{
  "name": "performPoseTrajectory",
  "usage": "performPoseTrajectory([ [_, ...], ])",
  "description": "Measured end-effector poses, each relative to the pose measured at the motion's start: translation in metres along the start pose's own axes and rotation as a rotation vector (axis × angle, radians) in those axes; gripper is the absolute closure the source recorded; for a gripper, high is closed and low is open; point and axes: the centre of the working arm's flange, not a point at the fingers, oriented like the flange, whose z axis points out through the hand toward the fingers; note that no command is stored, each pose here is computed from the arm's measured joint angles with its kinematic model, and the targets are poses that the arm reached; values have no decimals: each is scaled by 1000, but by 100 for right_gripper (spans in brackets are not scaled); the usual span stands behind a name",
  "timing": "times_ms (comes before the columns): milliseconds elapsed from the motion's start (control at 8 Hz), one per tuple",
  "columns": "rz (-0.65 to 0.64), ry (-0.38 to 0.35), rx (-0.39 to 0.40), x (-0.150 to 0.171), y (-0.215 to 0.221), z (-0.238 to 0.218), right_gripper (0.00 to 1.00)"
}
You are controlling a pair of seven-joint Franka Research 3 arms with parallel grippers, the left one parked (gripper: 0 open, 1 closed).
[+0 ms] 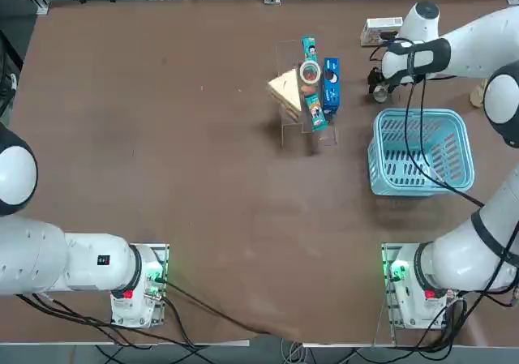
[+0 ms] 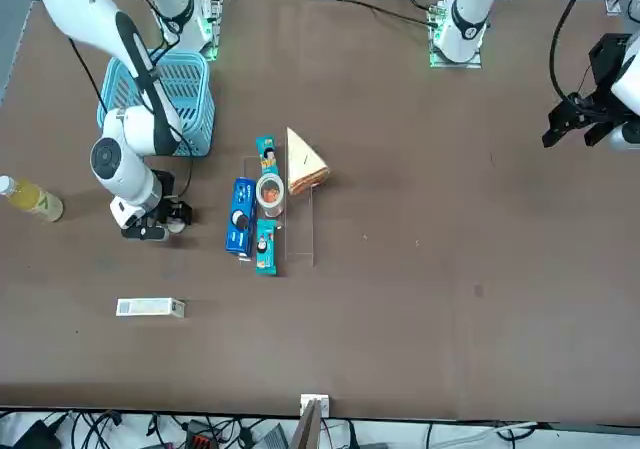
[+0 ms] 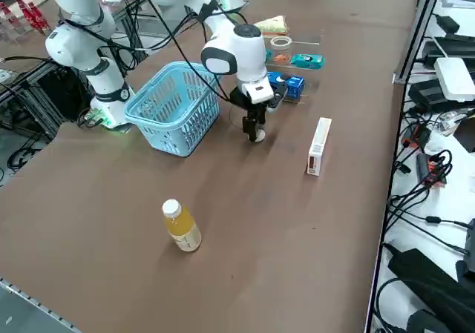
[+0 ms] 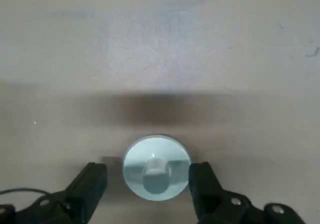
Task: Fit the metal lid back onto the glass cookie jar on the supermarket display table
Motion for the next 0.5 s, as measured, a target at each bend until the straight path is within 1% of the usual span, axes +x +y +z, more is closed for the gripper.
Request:
performPoseTrajectory([
  [250,1,0,0,0,0,0,2],
  [375,1,0,0,0,0,0,18],
  [500,1,0,0,0,0,0,43],
])
